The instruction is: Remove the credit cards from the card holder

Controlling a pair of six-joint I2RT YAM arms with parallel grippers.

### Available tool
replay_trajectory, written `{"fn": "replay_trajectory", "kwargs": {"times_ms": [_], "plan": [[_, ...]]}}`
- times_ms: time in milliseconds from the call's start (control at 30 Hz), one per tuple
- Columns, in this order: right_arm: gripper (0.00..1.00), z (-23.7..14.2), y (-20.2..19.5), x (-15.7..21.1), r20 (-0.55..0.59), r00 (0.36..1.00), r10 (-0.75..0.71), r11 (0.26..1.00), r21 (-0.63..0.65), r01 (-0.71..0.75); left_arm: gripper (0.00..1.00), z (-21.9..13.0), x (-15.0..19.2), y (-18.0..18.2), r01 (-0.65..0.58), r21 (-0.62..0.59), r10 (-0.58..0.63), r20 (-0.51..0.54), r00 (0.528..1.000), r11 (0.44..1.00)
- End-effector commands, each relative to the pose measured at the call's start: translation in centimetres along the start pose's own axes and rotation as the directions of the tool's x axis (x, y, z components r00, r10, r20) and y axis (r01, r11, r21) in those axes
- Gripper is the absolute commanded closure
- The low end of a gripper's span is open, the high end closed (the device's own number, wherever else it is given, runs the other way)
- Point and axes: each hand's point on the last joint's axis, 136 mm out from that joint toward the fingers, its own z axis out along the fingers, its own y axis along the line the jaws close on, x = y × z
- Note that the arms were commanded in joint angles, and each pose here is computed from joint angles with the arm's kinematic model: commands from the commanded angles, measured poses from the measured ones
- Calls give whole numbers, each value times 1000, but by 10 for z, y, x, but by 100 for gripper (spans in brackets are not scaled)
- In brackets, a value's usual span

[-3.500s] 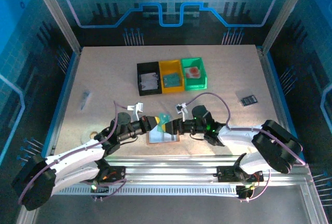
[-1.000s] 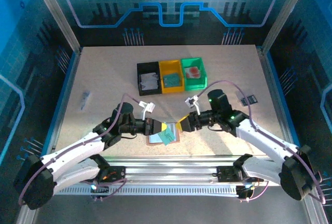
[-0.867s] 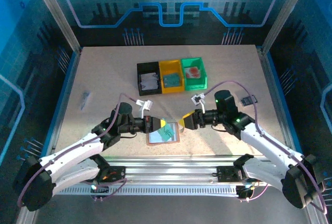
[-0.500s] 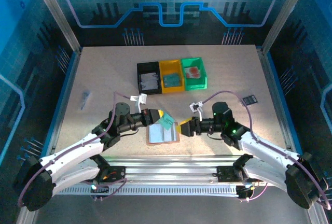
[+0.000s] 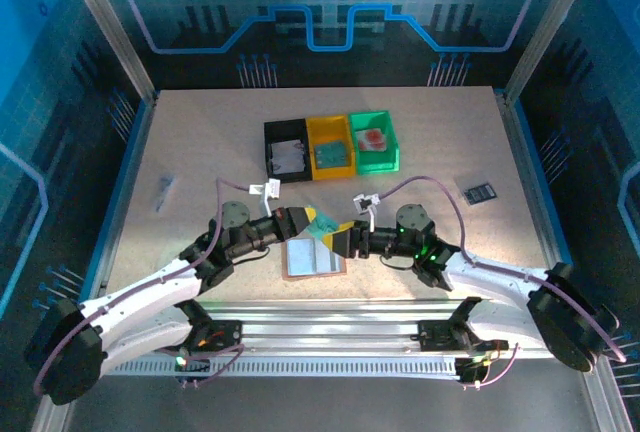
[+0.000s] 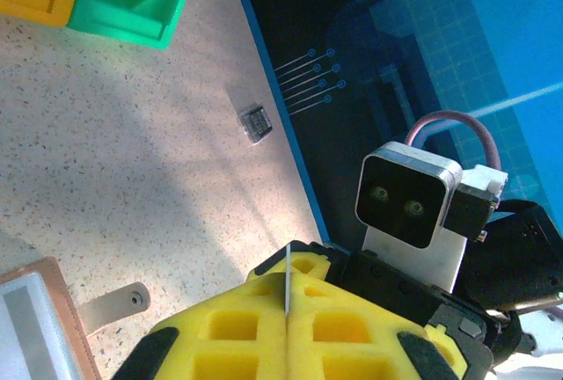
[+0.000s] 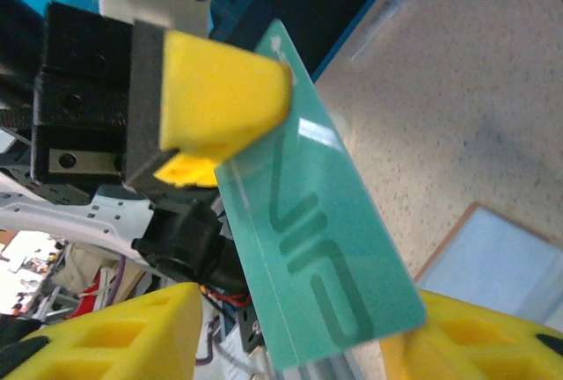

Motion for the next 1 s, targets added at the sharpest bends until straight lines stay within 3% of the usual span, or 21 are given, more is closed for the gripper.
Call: {"fn": "replay_trajectory", "kwargs": {"times_ms": [0, 133, 267, 400, 467, 533, 633, 733, 833, 967], "plan": [[56, 2, 17, -20, 96, 994, -59, 997, -46, 64, 100, 0, 1, 1, 7, 12, -7, 13, 1000, 1000], [78, 1, 15, -24, 118, 991, -62, 997, -31, 66, 100, -2, 1, 3, 2, -1, -2, 18, 1000, 1000], [100, -3, 11, -29, 140, 988, -62, 998, -3, 63, 71, -7, 0, 8, -15, -37, 16, 27, 999, 999], [100, -12, -2, -48, 137, 989, -63, 994, 97, 50, 47, -14, 0, 14, -63, -104, 65, 17, 998, 993], [100, -18, -20, -61, 87, 995, -43, 980, 195, 25, 32, -21, -2, 19, -95, -159, 96, 2, 995, 983], [100, -22, -39, -75, 20, 1000, -21, 957, 289, 14, 25, -25, -1, 25, -126, -202, 123, -26, 992, 971], [100, -21, -64, -96, -123, 992, 0, 905, 423, 52, 22, -30, 3, 36, -148, -256, 136, -64, 989, 955], [100, -14, -87, -106, -249, 962, 110, 883, 469, 21, 20, -32, 9, 47, -147, -286, 127, -88, 988, 947], [100, -11, -116, -115, -347, 925, 154, 807, 585, 85, 19, -35, 14, 57, -147, -316, 118, -108, 987, 937], [100, -3, -146, -134, -401, 893, 205, 749, 651, 120, 18, -38, 17, 64, -152, -337, 118, -119, 986, 929]]}}
